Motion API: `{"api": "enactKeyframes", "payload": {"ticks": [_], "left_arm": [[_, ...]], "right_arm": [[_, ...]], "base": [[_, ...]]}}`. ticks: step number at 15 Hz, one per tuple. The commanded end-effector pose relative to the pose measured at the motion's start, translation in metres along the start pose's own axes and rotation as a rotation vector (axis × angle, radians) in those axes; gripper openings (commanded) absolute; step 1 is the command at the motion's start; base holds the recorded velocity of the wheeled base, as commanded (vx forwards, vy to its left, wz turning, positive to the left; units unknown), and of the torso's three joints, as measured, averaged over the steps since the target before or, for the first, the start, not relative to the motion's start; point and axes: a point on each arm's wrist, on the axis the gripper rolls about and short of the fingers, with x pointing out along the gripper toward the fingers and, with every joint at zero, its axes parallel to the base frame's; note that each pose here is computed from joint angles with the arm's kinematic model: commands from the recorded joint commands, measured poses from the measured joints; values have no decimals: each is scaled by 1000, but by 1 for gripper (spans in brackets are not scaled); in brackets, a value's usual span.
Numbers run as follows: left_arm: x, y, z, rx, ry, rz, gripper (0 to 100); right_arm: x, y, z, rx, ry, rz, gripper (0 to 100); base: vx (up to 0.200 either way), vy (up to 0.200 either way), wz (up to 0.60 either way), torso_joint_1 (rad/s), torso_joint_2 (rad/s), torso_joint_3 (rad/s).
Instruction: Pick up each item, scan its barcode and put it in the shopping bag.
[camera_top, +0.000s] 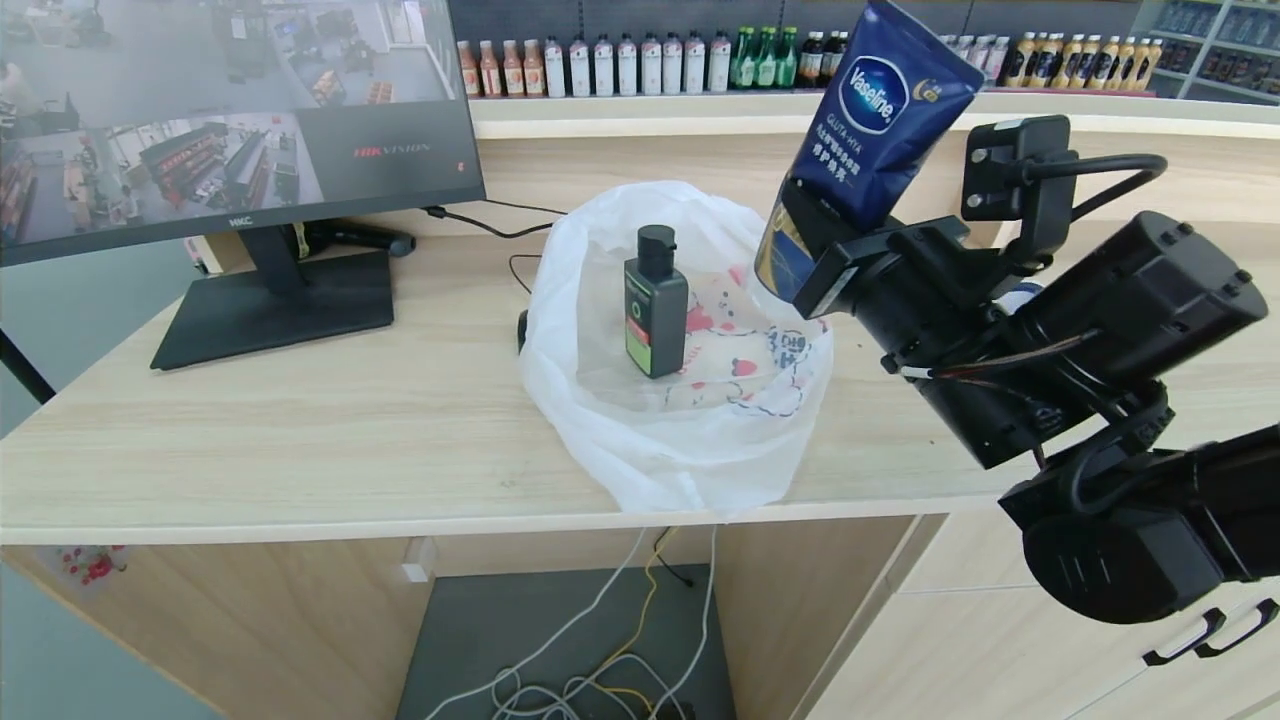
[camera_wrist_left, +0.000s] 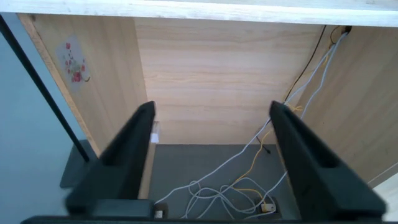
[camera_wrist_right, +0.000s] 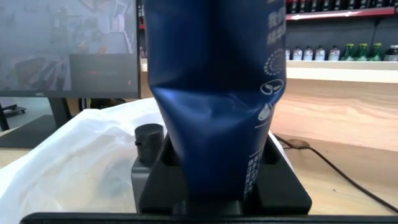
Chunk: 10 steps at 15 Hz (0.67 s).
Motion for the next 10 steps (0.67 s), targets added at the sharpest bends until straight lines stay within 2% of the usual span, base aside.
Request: {"api": "enactKeyframes", "payload": {"ticks": [1,6,8,10], "left_arm": [[0,0,0,0,-1,1,100],[0,0,0,0,-1,1,100],[0,0,0,0,-1,1,100],[0,0,0,0,-1,1,100]], "right_arm": [[1,0,-5,-3,10,1,0],[3,-4,-17,-13,38,-11,0],[5,-17,-28,-33,60,-41,0],[4,-18,-33,-35,74,-44,0]], "base": [[0,0,0,0,0,0],[0,0,0,0,0,0],[0,0,0,0,0,0],[0,0,0,0,0,0]]}}
